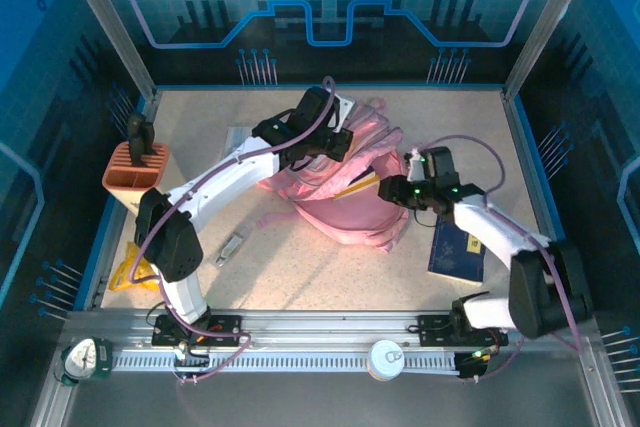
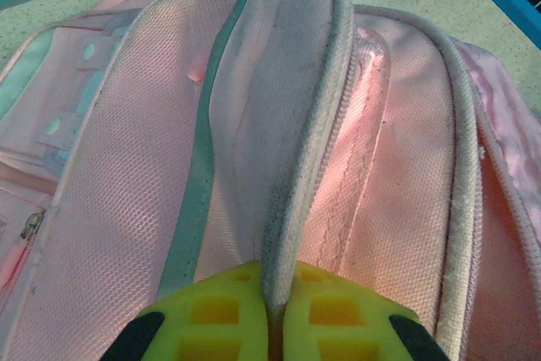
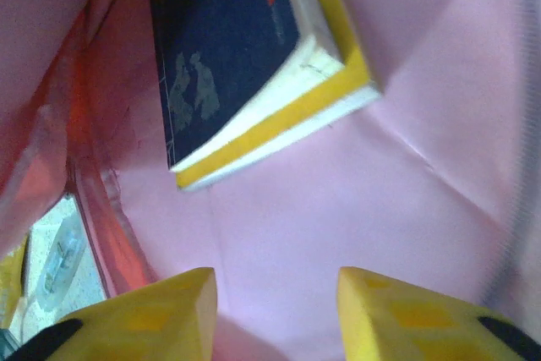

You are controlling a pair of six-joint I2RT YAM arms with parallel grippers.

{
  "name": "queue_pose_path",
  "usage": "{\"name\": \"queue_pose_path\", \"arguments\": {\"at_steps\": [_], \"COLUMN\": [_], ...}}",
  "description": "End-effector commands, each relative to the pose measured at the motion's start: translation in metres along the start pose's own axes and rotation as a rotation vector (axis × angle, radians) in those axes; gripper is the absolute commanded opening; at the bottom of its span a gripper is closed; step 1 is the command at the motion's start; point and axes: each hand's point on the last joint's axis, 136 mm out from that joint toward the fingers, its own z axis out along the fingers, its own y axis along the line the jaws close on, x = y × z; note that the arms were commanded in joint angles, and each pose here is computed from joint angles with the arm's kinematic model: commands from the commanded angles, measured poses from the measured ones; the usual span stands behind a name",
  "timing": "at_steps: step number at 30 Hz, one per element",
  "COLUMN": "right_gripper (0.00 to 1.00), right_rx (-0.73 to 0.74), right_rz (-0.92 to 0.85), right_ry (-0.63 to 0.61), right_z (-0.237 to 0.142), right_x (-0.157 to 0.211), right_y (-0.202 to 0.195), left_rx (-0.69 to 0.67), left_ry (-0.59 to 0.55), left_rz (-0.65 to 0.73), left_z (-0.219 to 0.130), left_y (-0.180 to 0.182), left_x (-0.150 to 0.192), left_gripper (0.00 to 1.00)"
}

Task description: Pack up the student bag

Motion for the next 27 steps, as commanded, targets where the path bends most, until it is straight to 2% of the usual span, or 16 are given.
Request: {"name": "queue_pose_path", "arguments": {"at_steps": [1, 10, 12, 15, 17, 21, 27], "right_gripper": [0.47, 0.67, 0.69, 0.73, 0.75, 0.78, 0.78], "right_rx": [0.086, 0.249, 0.254, 0.271, 0.282, 0.296, 0.291], "right_rz": [0.067, 0.211, 0.238, 0.26, 0.274, 0.303, 0.353], "right_ry": [0.05, 0.063, 0.072, 0.078, 0.09, 0.121, 0.148], "right_z": [-0.024, -0.074, -0.077, -0.079, -0.079, -0.075, -0.063], "right_x": [0.028, 0.064, 0.07, 0.078, 0.082, 0.089, 0.1], "right_y": [-0.026, -0.071, -0.077, -0.085, -0.089, -0.096, -0.104], "left_rx": [0.048, 0.01, 0.015, 0.033, 0.061, 0.128, 0.217], "left_ry": [-0.073, 0.081, 0.106, 0.099, 0.073, 0.025, 0.009], "left_rz": [0.062, 0.255, 0.269, 0.271, 0.237, 0.068, -0.249], "left_z": [0.015, 0.057, 0.058, 0.046, 0.035, 0.013, -0.002], "left_y": [-0.015, -0.042, -0.05, -0.064, -0.074, -0.084, -0.093], "left_x": [-0.014, 0.038, 0.041, 0.036, 0.03, 0.028, 0.048], "left_gripper": [0.0, 0.0, 0.21, 0.41, 0.45, 0.52, 0.54]}}
